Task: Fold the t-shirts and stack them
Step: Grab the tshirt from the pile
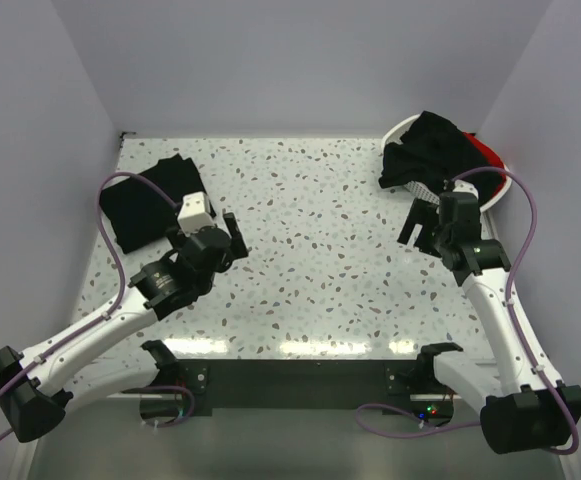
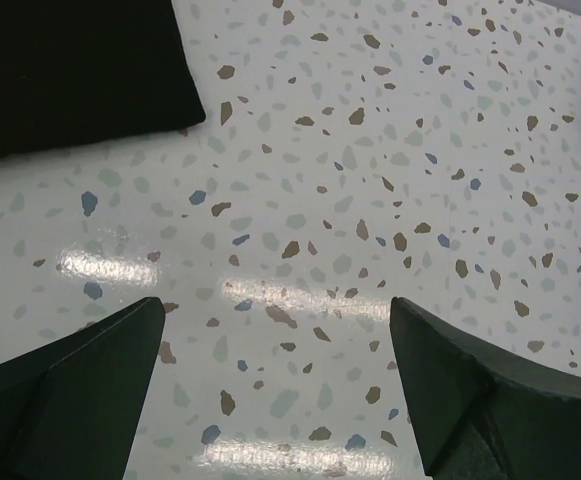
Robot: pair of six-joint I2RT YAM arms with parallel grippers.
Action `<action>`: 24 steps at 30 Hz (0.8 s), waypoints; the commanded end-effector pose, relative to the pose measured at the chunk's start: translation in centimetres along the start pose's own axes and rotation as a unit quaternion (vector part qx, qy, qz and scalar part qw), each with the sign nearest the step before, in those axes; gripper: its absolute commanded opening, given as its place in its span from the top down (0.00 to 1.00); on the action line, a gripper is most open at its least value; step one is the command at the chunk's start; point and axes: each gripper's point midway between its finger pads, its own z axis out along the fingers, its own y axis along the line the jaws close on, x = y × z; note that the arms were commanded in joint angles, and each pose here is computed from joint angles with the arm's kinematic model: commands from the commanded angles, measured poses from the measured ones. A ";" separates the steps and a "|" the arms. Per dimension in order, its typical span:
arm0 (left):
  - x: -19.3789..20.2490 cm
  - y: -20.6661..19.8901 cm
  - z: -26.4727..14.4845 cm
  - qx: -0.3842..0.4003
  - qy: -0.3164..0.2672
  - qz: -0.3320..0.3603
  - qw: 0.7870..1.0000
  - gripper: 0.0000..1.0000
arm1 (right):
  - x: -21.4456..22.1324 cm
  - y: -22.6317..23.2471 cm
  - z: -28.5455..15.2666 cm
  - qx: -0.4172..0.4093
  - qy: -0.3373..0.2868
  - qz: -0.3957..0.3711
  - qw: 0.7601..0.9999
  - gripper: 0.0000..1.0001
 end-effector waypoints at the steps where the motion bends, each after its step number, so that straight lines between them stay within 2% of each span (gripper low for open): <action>1: -1.2 0.5 0.0 -0.022 -0.024 -0.029 0.999 0.00 | -1.0 0.4 -0.4 -0.007 -0.018 -0.001 1.000 0.09; 7: -1.0 0.9 -0.1 -0.030 -0.017 -0.024 0.999 0.00 | -2.6 0.2 -0.6 0.008 -0.033 -0.002 0.999 0.08; 9: -0.8 1.0 -0.2 -0.030 -0.014 -0.025 0.999 0.00 | -3.4 -0.8 -0.3 0.044 -0.038 -0.001 0.998 0.05; 14: -0.5 2.3 -0.7 -0.057 -0.009 -0.037 0.998 0.00 | -8.6 -0.5 -0.3 0.077 -0.070 -0.021 0.994 0.01; 17: -0.3 2.9 -0.9 -0.067 -0.005 -0.037 0.997 0.00 | -11.5 -0.6 1.4 0.091 -0.063 -0.023 0.994 0.01; 18: -0.3 3.0 -1.0 -0.067 -0.006 -0.042 0.997 0.00 | -11.5 -1.3 3.3 0.096 -0.033 -0.009 0.995 0.01; 19: -0.3 3.1 -1.1 -0.066 -0.006 -0.044 0.997 0.00 | -13.2 -0.5 3.3 0.081 -0.043 0.001 0.996 0.01; 21: -0.3 3.4 -1.4 -0.066 -0.006 -0.051 0.996 0.00 | -14.8 -2.4 4.7 0.095 -0.040 0.036 0.994 0.02; 24: 0.0 3.8 -1.6 -0.070 -0.004 -0.057 0.996 0.00 | -16.7 -2.3 7.3 0.091 -0.036 0.040 0.994 0.02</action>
